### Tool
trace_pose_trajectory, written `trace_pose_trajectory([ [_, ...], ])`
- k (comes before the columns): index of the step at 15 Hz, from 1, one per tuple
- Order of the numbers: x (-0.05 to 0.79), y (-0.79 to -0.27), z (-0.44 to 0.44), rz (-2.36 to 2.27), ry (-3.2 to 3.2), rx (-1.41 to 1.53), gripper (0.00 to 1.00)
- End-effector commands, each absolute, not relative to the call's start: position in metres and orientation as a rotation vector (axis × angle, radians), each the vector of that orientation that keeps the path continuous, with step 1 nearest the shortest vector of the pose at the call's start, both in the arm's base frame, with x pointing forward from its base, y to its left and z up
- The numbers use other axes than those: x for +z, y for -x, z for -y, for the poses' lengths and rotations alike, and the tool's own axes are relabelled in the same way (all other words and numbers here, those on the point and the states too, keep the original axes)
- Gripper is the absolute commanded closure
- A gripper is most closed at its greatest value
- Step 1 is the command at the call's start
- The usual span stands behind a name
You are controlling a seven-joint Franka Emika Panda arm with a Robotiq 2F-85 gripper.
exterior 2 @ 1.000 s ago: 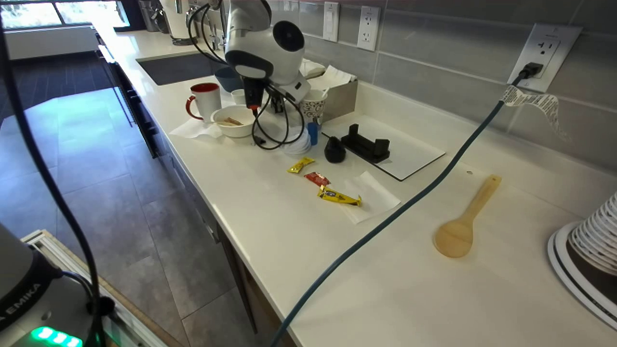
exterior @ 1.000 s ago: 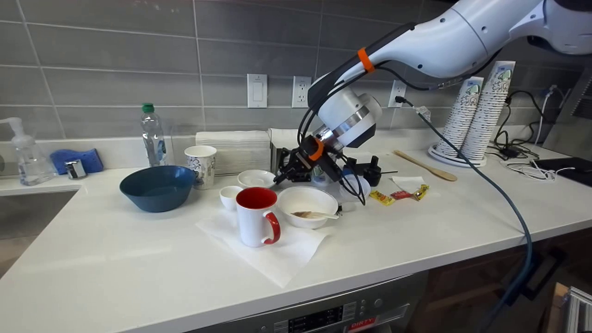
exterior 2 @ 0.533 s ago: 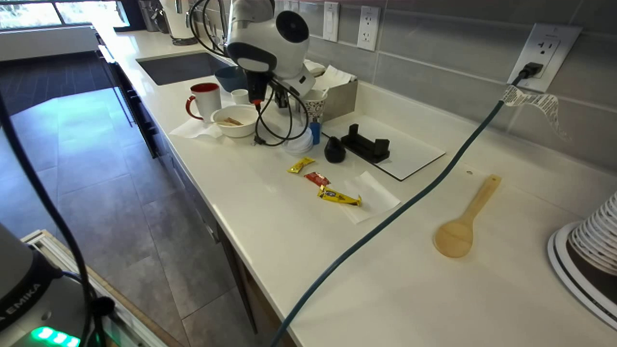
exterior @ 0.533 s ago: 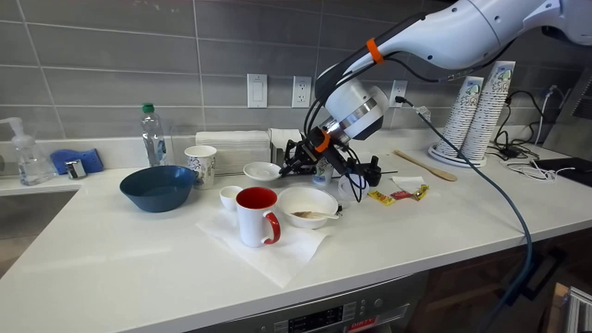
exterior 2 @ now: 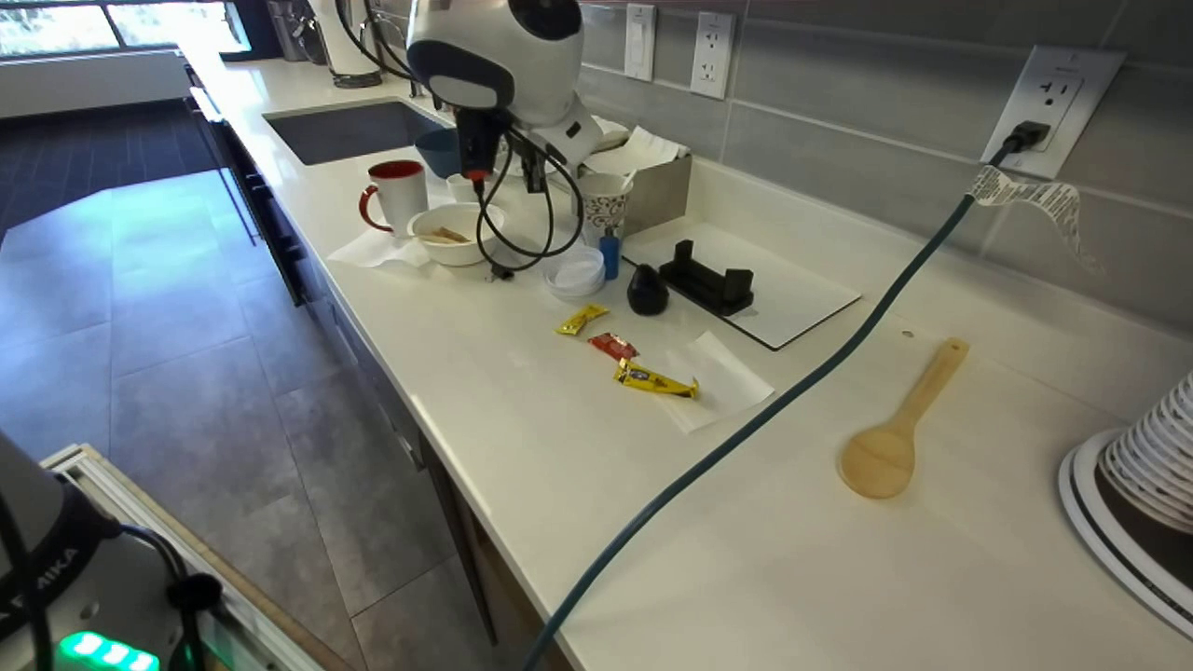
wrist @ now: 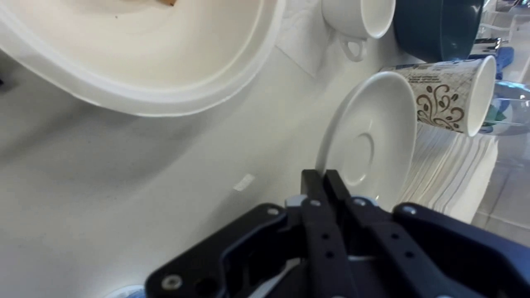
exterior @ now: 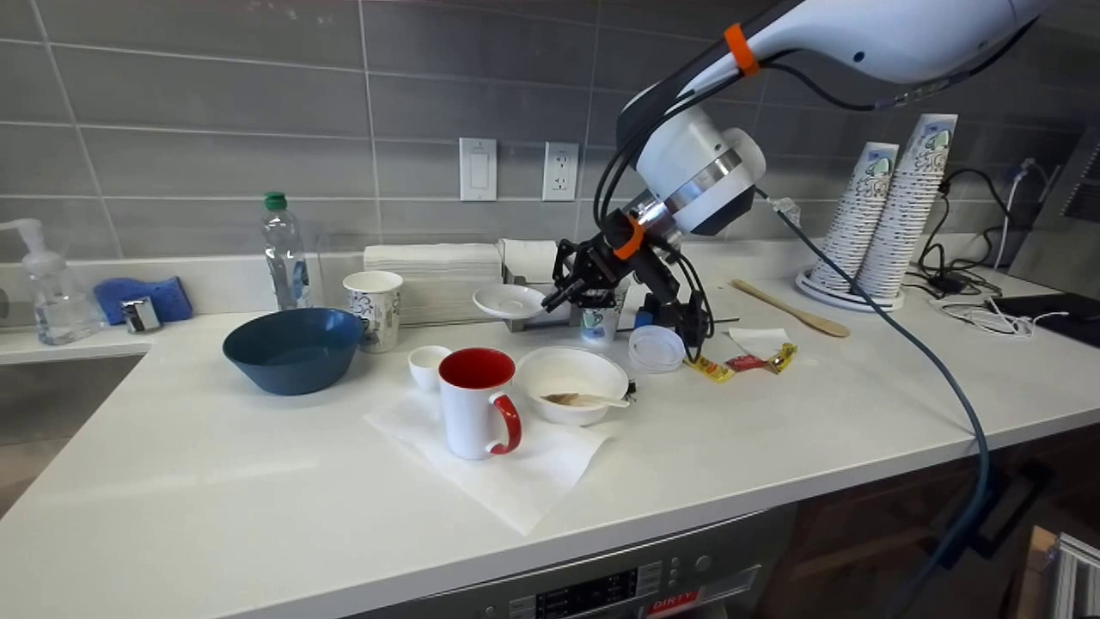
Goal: Slide the white paper cup forward, pick up the white tea cup saucer and put it next to the wooden spoon on the kitchen counter
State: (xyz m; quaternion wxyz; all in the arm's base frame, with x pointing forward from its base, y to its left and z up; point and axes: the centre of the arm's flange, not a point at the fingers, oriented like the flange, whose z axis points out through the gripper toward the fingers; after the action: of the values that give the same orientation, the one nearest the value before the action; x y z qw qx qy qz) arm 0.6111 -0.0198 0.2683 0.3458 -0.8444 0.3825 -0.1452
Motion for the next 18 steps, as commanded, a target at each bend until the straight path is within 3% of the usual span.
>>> trace_pose_trajectory([
  [1, 0.308, -0.562, 0.038, -1.007, 2.168, -0.367, 0.98],
  [12, 0.405, -0.461, 0.159, -1.199, 1.956, -0.503, 0.98],
  [18, 0.394, -0.437, 0.198, -1.471, 1.860, -0.660, 0.98],
])
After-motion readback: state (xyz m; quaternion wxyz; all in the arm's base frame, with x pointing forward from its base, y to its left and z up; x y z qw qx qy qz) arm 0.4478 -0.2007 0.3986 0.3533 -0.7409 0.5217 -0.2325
